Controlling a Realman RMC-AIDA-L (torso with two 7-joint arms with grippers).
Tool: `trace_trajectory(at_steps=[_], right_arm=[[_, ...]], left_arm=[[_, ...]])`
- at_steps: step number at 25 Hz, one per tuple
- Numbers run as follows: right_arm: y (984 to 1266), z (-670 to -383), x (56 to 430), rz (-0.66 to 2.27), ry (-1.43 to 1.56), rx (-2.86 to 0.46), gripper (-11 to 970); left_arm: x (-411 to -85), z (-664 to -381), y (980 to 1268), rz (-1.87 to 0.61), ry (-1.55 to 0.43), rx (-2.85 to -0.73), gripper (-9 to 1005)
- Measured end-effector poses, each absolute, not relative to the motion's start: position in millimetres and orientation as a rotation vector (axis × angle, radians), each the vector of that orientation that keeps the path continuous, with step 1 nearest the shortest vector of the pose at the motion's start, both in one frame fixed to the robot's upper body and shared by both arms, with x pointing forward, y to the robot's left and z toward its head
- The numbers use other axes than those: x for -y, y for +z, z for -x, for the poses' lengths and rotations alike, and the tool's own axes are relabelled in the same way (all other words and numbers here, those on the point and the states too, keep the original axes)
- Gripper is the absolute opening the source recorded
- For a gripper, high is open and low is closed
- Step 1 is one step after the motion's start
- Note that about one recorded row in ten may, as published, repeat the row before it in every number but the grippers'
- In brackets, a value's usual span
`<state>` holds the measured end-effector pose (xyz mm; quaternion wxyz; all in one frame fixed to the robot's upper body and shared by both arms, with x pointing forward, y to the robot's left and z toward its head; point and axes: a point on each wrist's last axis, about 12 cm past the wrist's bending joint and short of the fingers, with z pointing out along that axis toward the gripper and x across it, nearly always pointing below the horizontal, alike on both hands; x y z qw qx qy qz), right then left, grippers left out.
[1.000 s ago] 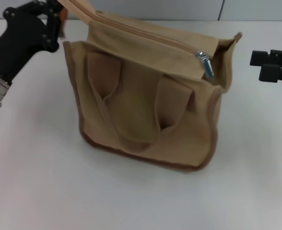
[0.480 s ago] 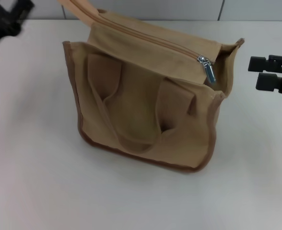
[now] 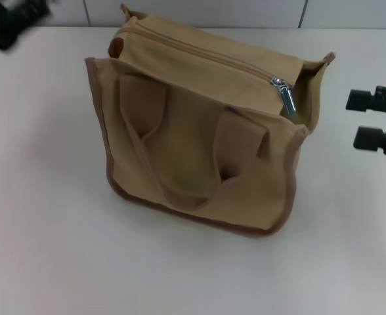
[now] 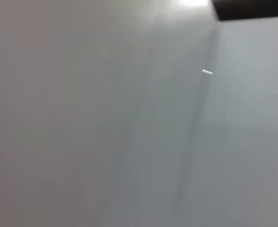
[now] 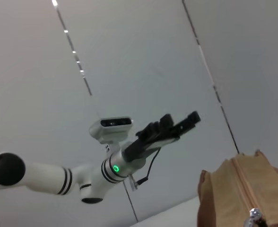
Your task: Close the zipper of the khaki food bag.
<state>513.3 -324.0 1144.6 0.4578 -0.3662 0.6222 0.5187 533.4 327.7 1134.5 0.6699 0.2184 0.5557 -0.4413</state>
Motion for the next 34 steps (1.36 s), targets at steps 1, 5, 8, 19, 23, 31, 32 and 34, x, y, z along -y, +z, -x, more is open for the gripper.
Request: trace_trajectory(at_steps=[1,5,8,19,23,31,32,34], right_arm=[[1143.2,-510.2,324.3,0.915,1.271,-1.516,756],[1140.5,-498.6,323.0,0.977,1.274,-1.437,756],[1134.6,-488.9,318.2,1.026,1.284,-1.390,756],[1090.8,-468.5,285.0,1.156,1.294,-1.420,756],[1079.6,-466.6,281.6,1.148,1.272,-1.457,756],[1067.6,-469.1,276.3,1.173,1.233,-1.524,756],[1067.6,-469.1,276.3,1.173,1.233,-1.524,756],[1066.9,-468.7,275.5,1.172,1.236,-1.522,756]], left_arm=[[-323.1,-530.6,1135.3,-0.539,-1.041,-1.255,835],[-300.0,-514.0,1136.3,-0.778,-1.245,-1.258,835],[-283.8,-504.3,1129.1,-0.889,-1.349,-1.271,836],[-247.6,-476.8,1079.2,-1.180,-1.384,-1.441,835],[-252.4,-472.4,1070.0,-1.177,-1.327,-1.450,835],[-260.6,-475.2,1067.6,-1.183,-1.277,-1.489,836],[-262.7,-475.4,1068.1,-1.184,-1.274,-1.491,836],[-267.6,-475.4,1069.5,-1.180,-1.269,-1.493,836]])
